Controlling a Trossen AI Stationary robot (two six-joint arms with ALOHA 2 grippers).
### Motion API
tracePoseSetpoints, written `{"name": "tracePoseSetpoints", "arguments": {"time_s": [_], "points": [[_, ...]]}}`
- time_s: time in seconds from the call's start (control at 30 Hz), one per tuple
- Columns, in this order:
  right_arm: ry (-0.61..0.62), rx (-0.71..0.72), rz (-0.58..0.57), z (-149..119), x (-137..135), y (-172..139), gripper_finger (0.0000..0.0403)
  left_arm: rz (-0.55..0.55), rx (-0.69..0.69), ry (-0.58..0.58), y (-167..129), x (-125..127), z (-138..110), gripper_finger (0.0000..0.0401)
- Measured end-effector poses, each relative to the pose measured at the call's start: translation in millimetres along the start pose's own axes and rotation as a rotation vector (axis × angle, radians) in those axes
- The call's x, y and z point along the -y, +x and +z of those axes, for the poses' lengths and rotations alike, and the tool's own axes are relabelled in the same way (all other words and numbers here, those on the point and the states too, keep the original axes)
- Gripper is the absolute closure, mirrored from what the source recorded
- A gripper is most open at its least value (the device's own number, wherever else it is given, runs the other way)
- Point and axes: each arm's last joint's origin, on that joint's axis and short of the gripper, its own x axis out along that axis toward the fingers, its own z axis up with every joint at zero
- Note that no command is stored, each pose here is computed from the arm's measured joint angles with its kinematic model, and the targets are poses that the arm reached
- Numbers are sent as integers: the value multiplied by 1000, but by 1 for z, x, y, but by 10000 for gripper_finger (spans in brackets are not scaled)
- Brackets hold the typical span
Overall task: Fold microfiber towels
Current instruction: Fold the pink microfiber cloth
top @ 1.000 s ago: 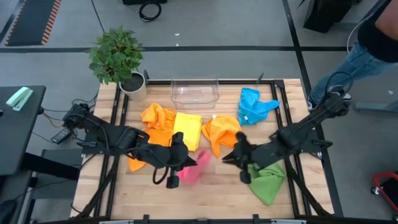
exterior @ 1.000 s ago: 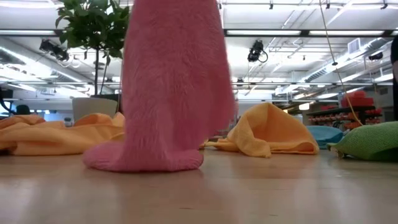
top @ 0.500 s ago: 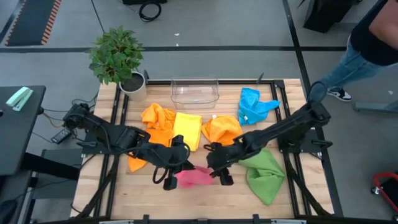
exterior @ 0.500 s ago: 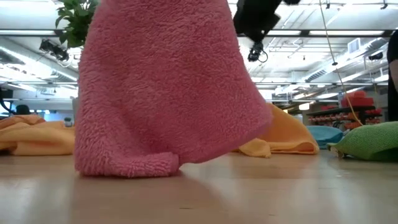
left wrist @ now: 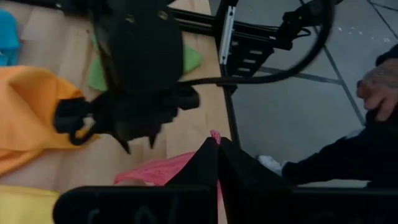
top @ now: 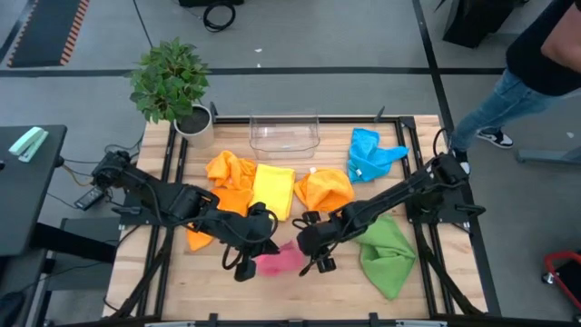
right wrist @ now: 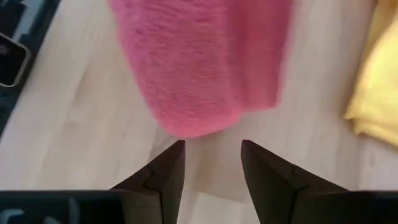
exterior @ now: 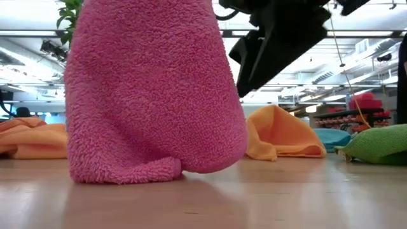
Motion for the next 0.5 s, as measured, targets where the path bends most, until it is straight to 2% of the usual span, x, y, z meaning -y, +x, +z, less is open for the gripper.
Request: {"name": "tracePoseSetpoints", "arguments": {"time_s": [0.13, 0.33, 0.43, 0.5], "points": [[-16, 48, -1, 6, 12, -12, 237, -6, -6, -8, 0, 2, -1, 396], [-92, 182, 89, 21, 32, -18, 237, -15, -10, -31, -1, 5, -3, 390], [-125, 280, 192, 29, 34, -13, 238, -22, -16, -47, -1, 7, -4, 396], [-130, 305, 196, 31, 34, -4, 239, -25, -18, -67, -1, 7, -4, 393]]}}
